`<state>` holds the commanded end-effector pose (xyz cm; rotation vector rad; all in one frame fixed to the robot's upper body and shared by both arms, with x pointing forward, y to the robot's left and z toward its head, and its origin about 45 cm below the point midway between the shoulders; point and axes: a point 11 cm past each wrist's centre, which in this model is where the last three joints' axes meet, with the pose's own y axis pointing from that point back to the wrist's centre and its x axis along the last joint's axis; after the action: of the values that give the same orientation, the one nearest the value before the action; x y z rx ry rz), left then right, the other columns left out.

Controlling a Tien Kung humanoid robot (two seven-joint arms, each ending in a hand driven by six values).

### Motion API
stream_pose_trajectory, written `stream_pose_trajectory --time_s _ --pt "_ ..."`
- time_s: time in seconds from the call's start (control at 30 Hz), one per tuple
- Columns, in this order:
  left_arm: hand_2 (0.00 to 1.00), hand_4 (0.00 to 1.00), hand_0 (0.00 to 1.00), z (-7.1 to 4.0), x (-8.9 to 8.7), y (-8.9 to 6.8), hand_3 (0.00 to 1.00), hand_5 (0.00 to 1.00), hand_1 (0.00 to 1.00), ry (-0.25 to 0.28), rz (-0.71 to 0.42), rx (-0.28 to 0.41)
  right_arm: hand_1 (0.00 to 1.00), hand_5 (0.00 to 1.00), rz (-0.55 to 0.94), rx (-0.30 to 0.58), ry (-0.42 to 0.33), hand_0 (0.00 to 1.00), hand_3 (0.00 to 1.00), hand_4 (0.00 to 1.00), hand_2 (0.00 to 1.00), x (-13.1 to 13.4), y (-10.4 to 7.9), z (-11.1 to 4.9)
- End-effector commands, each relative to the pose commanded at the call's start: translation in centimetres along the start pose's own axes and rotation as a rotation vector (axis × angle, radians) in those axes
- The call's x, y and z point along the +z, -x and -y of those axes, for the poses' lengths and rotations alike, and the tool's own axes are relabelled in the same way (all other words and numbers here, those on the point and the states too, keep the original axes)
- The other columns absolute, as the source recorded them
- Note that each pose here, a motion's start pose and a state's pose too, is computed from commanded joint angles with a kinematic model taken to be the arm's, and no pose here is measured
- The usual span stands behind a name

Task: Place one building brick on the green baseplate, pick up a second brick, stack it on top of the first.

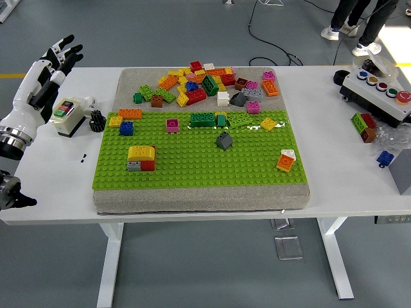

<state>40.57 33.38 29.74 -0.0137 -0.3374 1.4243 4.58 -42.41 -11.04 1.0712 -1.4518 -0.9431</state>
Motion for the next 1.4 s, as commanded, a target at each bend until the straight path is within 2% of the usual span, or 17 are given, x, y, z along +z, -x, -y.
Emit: stream_pose_trajectory --time_s 0.3,0.33,0.5,0.53,0.7,0.73,1.1,1.13,1.3,1.33,1.4 --pt "0.902 0.998 0.985 0.7 0.7 -0.4 0.916 0.582 0.895 0.006 0.037 -0.014 0.682 0.480 0.017 0.001 0.001 0.752 0.715 0.943 0.730 0.2 -0.2 0.0" --pt "0.883 0.998 0.962 0.8 0.7 -0.4 0.904 0.456 0.879 0.005 0.047 -0.020 0.682 0.478 0.018 0.002 0.000 0.750 0.710 0.936 0.728 0.1 -0.2 0.0" --pt "0.883 0.998 0.962 1.1 0.8 -0.4 0.904 0.456 0.879 0.004 0.092 -0.035 0.682 0.478 0.020 0.004 -0.004 0.750 0.710 0.936 0.728 -0.1 -0.3 0.0" --pt "0.854 0.998 0.919 1.2 0.9 -0.3 0.889 0.341 0.847 0.006 0.099 -0.036 0.681 0.481 0.021 0.003 -0.005 0.751 0.704 0.931 0.728 -0.1 -0.3 0.0" --pt "0.854 0.998 0.919 1.5 1.3 -0.5 0.889 0.341 0.847 0.015 0.132 -0.036 0.681 0.481 0.022 0.004 -0.007 0.751 0.704 0.931 0.728 -0.2 -0.3 0.0" --pt "0.835 0.998 0.890 1.6 1.4 -0.5 0.873 0.217 0.822 0.017 0.140 -0.035 0.680 0.466 0.022 0.004 -0.007 0.751 0.686 0.910 0.727 -0.2 -0.3 0.0" --pt "0.827 0.998 0.884 2.1 1.7 -0.6 0.869 0.199 0.818 0.032 0.174 -0.018 0.680 0.461 0.018 0.001 -0.005 0.751 0.685 0.905 0.727 0.0 -0.3 0.0" --pt "0.819 0.998 0.874 2.2 1.7 -0.6 0.841 0.119 0.811 0.032 0.175 -0.018 0.679 0.462 0.018 0.001 -0.005 0.751 0.686 0.905 0.726 0.0 -0.3 0.0" --pt "0.819 0.998 0.874 2.3 1.9 -1.2 0.841 0.119 0.811 0.052 0.174 0.026 0.679 0.462 0.014 0.001 -0.007 0.751 0.686 0.905 0.726 0.0 -0.3 0.0" --pt "0.738 0.896 0.788 2.3 2.0 -1.3 0.774 0.067 0.749 0.054 0.173 0.032 0.679 0.463 0.014 0.001 -0.008 0.752 0.684 0.904 0.726 0.0 -0.3 0.0" --pt "0.738 0.896 0.788 2.3 1.9 -1.4 0.774 0.067 0.749 0.056 0.164 0.042 0.679 0.463 0.012 0.002 -0.007 0.752 0.684 0.904 0.726 0.0 -0.4 0.0"
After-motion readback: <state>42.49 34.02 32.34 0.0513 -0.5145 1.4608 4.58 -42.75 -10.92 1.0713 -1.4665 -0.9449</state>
